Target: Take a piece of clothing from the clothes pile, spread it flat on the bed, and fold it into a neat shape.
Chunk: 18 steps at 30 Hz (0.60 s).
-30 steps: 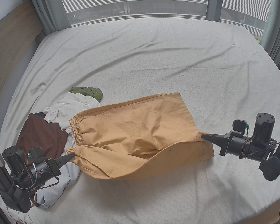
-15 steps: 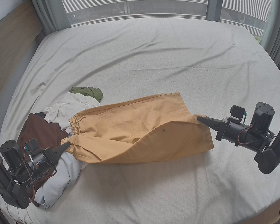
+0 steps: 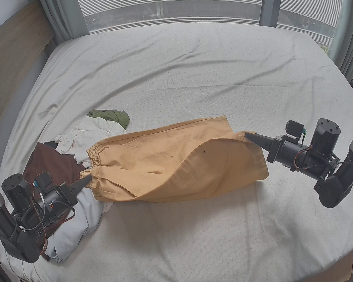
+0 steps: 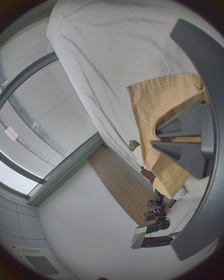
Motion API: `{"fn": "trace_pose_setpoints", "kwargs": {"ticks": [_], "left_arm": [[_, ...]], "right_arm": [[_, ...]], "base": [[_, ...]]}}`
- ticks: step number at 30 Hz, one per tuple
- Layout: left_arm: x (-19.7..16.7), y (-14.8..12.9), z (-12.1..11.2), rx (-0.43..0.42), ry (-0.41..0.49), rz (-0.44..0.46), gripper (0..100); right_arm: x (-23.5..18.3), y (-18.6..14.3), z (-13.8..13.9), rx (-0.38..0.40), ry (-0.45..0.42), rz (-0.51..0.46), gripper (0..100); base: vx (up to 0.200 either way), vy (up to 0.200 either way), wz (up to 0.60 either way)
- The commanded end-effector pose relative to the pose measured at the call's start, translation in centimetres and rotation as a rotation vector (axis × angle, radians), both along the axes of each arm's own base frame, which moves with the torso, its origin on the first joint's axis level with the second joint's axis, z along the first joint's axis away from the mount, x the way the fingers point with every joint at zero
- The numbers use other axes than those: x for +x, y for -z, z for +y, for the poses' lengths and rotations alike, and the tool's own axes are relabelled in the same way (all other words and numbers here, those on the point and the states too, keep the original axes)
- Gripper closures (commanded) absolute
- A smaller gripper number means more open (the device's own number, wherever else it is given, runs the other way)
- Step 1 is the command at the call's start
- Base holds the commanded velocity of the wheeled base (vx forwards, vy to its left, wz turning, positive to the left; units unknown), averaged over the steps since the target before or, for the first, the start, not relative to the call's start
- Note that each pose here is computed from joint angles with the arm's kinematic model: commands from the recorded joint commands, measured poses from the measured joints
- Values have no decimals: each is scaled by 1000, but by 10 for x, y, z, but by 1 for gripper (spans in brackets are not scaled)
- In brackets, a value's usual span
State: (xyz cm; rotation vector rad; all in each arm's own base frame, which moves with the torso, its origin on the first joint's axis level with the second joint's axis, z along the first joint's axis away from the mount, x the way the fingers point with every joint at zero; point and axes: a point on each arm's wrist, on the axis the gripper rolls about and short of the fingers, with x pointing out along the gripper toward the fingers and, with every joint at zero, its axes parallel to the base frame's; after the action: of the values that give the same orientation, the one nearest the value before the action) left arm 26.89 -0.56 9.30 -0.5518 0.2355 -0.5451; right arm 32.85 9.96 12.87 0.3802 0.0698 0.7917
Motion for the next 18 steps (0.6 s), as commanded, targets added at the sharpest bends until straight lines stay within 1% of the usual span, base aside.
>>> {"fn": "trace_pose_setpoints", "kwargs": {"ticks": [1,5,6,8,13,17,18], "left_arm": [[1,-2,0,-4,-1,-10,100],[6,-4,0,-27,-15,-8,100],[9,-6,1,-43,-48,-9,100],[10,-7,1,-50,-67,-12,100],[11,-8,1,-52,-72,-16,100],[15,-8,3,-57,-95,-21,100],[17,-7,3,-56,-113,-17,100]], "right_arm": [[6,-6,0,4,4,-16,100],[12,-12,2,4,4,-16,100],[16,-15,3,4,4,-16,100],[19,-19,4,5,4,-19,100],[28,-26,4,6,10,-22,100],[37,-36,4,6,16,-24,100],[45,-38,4,4,19,-18,100]], "base": [[0,0,0],[0,0,0],[0,0,0],[0,0,0],[0,0,0],[0,0,0],[0,0,0]]}}
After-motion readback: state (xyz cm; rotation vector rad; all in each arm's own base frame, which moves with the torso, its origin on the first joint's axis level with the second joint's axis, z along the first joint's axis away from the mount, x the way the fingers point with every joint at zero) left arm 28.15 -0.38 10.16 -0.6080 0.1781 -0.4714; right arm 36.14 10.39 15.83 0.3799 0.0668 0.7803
